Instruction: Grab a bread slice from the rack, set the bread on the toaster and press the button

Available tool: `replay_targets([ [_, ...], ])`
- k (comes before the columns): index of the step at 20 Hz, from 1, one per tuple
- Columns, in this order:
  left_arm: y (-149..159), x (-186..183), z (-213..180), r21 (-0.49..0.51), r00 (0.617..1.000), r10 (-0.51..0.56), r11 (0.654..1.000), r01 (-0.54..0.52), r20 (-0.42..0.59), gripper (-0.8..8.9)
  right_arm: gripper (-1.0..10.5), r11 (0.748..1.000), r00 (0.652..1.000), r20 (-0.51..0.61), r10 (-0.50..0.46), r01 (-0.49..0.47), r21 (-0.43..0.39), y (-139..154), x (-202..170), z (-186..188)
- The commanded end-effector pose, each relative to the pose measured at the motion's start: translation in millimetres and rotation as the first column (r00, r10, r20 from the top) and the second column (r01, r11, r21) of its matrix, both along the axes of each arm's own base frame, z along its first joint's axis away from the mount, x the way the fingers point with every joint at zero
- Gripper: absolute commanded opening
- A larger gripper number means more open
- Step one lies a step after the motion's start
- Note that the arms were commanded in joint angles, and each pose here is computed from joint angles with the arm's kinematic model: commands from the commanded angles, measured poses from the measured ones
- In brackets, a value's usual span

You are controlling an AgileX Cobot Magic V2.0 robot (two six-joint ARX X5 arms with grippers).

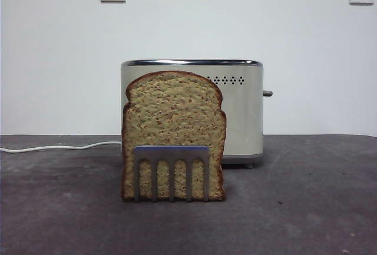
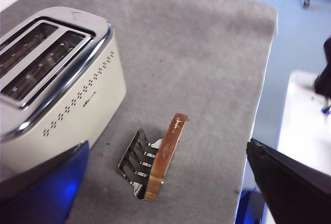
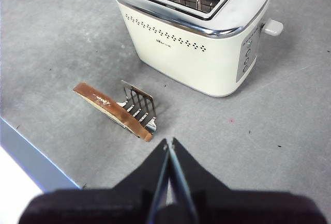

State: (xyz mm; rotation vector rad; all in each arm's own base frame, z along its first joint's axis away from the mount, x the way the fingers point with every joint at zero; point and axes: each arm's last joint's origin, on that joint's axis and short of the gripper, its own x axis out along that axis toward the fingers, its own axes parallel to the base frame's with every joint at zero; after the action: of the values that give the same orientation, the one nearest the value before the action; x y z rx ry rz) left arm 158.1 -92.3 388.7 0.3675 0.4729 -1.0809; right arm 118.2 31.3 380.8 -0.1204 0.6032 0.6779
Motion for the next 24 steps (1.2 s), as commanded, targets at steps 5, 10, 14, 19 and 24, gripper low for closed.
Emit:
replay_targets([
  [5,-71.9,32.5,-26.8,0.254,0.981,-0.196,0.948,0.190,-0.005,5.97,-0.1,1.000,1.000,0.009,0.008,-0.008,-0.004,0.4,0.5,0.2],
  [10,-111.4,48.3,-67.2,0.452,0.965,-0.261,0.857,0.249,-0.038,5.97,-0.1,1.000,1.000,0.009,0.008,-0.008,-0.004,0.4,0.5,0.2],
  [14,-126.0,61.6,-94.1,0.513,0.956,-0.274,0.809,0.286,-0.100,5.97,-0.1,1.000,1.000,0.009,0.008,-0.008,-0.004,0.4,0.5,0.2],
  [19,-135.0,70.2,-108.9,0.521,0.954,-0.274,0.800,0.297,-0.122,5.17,-0.1,1.000,1.000,0.009,0.008,-0.008,-0.004,0.4,0.5,0.2],
  [24,-134.9,67.0,-109.9,0.530,0.949,-0.278,0.789,0.313,-0.146,0.92,-0.1,1.000,1.000,0.010,0.008,-0.008,-0.004,0.4,0.6,0.2],
])
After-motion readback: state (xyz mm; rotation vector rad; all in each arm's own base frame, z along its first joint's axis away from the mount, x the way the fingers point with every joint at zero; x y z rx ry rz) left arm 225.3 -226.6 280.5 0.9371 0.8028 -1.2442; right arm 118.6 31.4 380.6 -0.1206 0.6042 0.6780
